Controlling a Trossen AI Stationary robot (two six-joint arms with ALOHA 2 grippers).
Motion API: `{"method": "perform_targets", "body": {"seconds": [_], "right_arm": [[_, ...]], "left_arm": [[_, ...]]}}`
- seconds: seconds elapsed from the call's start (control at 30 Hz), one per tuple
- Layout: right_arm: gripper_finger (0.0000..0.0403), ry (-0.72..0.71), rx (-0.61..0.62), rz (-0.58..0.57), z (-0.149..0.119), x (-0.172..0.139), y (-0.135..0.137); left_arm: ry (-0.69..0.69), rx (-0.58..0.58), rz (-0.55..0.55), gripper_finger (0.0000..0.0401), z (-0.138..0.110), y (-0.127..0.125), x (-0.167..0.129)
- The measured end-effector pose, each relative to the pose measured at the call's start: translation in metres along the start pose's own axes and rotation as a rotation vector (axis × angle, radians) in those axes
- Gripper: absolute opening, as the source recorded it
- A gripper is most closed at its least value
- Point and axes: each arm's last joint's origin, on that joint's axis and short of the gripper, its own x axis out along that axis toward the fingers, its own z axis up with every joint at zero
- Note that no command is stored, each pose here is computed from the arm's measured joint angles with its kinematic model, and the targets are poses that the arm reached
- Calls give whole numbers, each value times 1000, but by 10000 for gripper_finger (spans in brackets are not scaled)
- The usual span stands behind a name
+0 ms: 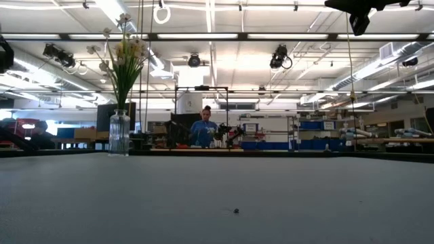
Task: Sort flowers into vase by color
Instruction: Put the black flower into the red vase
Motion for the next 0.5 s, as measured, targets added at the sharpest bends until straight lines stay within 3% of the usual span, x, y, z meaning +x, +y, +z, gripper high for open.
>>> {"method": "perform_targets", "body": {"seconds": [0.23, 0.5], "right_arm": [[73, 0, 0, 0, 0, 0, 0], [73, 0, 0, 0, 0, 0, 0]], "left_arm": [[-18, 72, -114, 18, 21, -16, -7], [38, 128, -63, 58, 47, -28, -22]]}}
